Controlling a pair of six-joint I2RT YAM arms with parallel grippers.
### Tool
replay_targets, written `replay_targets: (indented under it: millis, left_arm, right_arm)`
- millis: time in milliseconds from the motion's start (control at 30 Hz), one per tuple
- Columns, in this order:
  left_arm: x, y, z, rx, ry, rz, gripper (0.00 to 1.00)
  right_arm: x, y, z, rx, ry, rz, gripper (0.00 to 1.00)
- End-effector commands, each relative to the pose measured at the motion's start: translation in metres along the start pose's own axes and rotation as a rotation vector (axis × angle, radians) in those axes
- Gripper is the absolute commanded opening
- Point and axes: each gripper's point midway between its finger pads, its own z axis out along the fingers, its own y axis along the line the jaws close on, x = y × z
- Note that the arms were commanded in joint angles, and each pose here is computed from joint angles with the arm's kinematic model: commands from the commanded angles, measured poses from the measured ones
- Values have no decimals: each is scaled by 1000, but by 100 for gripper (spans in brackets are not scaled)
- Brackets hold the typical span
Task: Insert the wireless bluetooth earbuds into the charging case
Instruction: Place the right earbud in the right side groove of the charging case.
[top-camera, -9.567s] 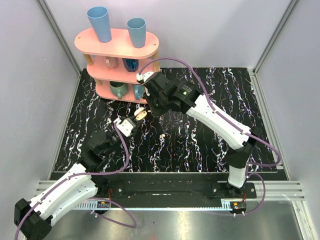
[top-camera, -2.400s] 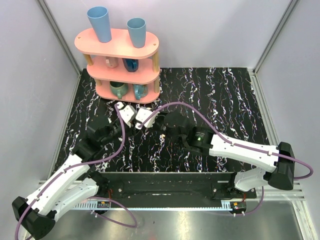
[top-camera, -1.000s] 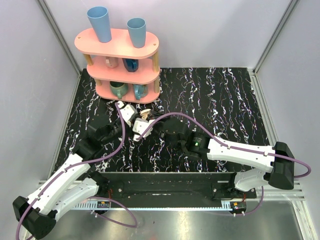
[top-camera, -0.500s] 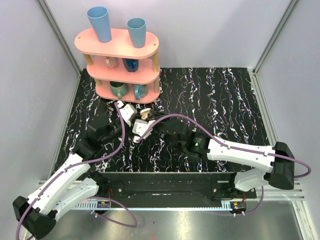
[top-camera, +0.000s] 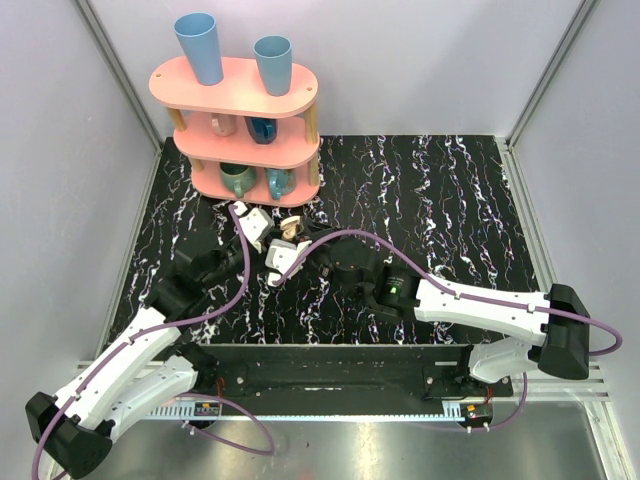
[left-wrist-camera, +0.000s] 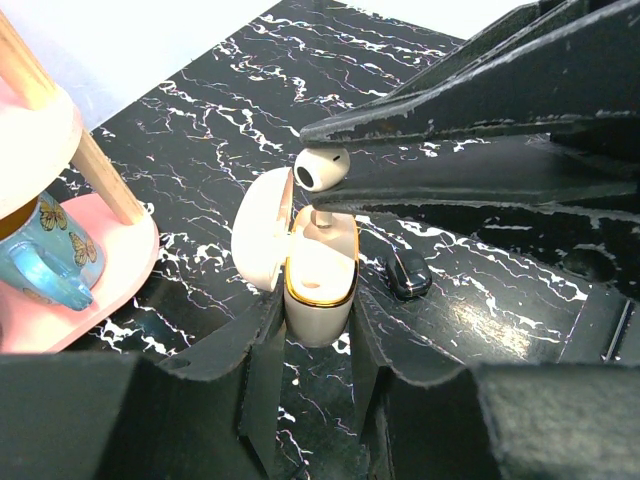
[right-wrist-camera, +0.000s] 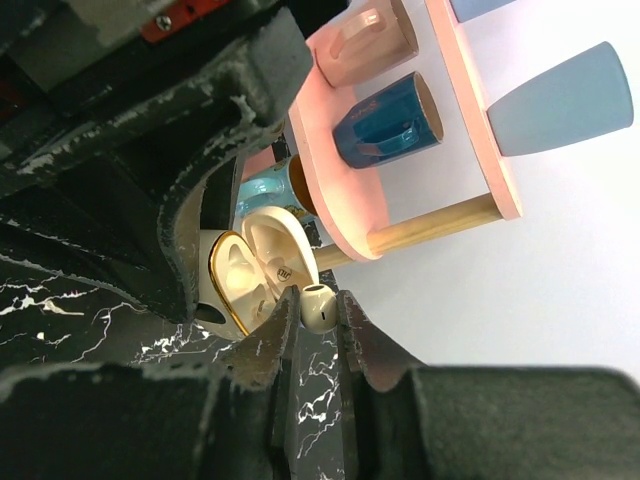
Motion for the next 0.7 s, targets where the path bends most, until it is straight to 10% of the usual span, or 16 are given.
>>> replay_targets:
  millis: [0, 667]
  left_arm:
    - [-26, 4, 0, -12, -79, 36, 0]
    - [-27, 4, -4, -17, -78, 38, 0]
  right_arm:
    - [-14, -22, -9, 66, -46, 18, 0]
    - [-10, -17, -11, 42, -35, -9, 0]
